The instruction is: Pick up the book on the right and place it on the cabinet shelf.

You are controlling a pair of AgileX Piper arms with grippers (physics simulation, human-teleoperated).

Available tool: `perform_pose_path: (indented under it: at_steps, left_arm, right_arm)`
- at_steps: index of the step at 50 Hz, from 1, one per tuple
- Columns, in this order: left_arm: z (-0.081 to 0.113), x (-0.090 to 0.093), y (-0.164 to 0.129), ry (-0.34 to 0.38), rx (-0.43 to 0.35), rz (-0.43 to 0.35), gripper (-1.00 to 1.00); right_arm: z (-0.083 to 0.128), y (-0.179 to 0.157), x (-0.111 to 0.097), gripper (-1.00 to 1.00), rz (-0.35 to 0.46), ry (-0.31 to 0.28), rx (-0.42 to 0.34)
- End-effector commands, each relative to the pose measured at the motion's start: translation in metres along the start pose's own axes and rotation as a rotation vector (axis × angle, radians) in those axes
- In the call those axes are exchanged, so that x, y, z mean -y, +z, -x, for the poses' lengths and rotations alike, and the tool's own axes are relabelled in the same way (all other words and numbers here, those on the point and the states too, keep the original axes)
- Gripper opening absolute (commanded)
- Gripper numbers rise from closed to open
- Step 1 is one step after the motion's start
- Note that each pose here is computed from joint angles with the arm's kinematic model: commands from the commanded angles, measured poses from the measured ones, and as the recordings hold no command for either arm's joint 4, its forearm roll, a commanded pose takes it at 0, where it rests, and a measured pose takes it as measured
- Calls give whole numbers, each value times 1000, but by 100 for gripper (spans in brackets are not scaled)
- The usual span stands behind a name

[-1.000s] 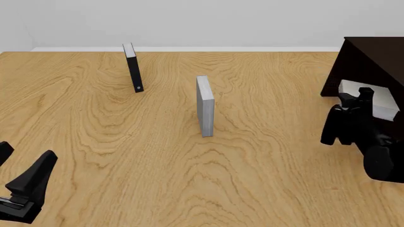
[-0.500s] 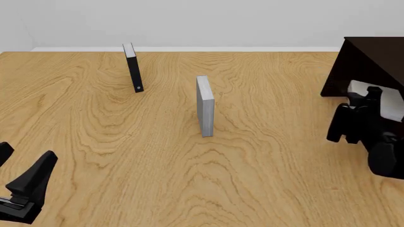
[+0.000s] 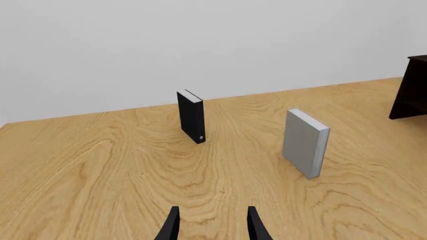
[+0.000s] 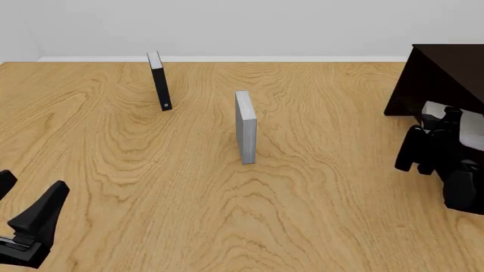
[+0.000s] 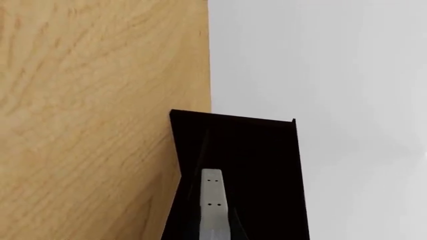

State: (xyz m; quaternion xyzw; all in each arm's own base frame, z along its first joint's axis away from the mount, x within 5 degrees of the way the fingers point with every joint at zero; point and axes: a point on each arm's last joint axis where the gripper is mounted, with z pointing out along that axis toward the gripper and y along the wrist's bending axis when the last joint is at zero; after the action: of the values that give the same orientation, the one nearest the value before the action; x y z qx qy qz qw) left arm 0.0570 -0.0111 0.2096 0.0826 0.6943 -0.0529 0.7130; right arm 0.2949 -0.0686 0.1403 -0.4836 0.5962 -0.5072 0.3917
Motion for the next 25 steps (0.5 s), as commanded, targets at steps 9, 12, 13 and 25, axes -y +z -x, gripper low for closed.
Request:
perform_pose_path:
  at_steps: [9,12,13,25]
  left_arm:
    - [0,0,1,3,-1,-1,100]
    - [0,0,0,2,-2,-2,100]
    - [0,0,0,3,-2,-2,100]
    - [0,0,0,1,-1,-2,100]
  right_arm:
    - [3,2,-5,-100,28,45,13]
    - [3,2,-4,-100,38,58,13]
    - [4,2,-6,-100,44,57,15]
    - [7,1,-6,-100,82,93,22]
